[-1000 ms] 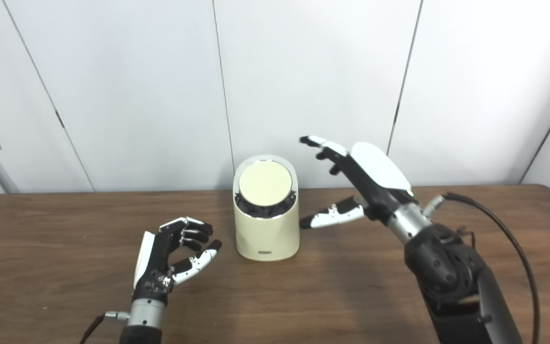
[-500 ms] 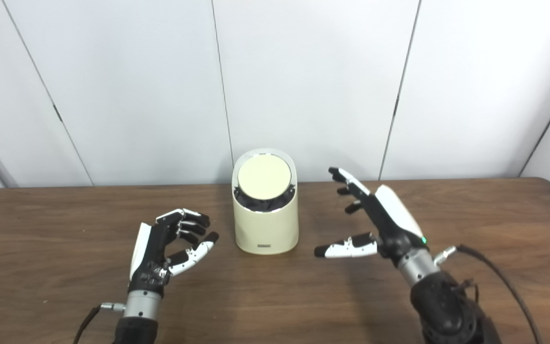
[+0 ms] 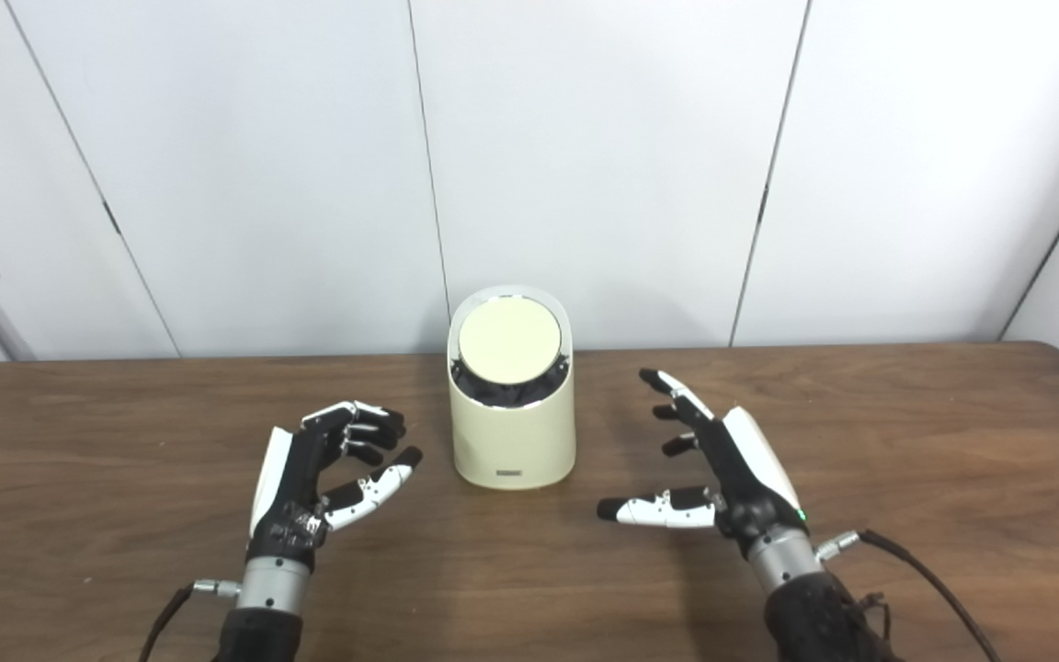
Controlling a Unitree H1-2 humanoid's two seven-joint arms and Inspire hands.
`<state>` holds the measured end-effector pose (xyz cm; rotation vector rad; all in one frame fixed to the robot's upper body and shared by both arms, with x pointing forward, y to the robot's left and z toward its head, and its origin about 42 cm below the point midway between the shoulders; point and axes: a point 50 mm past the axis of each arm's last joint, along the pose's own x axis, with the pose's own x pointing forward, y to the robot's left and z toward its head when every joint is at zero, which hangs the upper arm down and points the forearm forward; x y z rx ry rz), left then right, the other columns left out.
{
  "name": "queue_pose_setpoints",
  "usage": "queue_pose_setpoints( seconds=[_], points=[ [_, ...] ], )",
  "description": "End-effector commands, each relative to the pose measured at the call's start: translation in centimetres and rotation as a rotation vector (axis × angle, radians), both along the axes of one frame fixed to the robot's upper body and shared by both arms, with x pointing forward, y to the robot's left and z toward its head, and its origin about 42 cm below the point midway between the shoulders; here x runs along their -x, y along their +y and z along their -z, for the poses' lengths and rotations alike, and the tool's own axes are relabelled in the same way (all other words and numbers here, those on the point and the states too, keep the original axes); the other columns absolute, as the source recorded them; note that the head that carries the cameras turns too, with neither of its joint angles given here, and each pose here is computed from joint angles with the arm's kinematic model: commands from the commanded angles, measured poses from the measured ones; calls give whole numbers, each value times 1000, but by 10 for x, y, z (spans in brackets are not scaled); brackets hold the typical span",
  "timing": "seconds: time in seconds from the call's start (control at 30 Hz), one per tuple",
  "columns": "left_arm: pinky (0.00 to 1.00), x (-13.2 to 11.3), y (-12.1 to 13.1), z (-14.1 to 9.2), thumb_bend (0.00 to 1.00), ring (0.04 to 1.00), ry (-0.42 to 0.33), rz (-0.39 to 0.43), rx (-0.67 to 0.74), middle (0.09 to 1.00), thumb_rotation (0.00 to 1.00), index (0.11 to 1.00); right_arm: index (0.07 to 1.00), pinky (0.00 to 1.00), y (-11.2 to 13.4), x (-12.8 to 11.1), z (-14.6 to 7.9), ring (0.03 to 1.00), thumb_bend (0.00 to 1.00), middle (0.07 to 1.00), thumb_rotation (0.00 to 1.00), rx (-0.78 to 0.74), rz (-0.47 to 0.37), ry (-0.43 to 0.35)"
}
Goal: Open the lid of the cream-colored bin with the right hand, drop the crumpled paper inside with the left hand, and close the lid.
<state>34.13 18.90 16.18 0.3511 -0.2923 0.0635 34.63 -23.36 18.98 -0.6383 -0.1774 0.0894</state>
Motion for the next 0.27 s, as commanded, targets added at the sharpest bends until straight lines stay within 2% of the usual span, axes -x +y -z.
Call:
queue_pose_setpoints(
  seconds=[0.0, 0.23],
  points=[
    [514, -10, -3, -24, 510, 583, -93, 17, 5, 652, 50, 498, 903, 691, 3, -4, -14, 849, 799, 921, 256, -15, 6, -64],
    [518, -10, -4, -23, 510, 581, -94, 26, 6, 649, 50, 498, 896, 661, 4, -2, -10, 838, 801, 910, 250, -19, 17, -63]
  ],
)
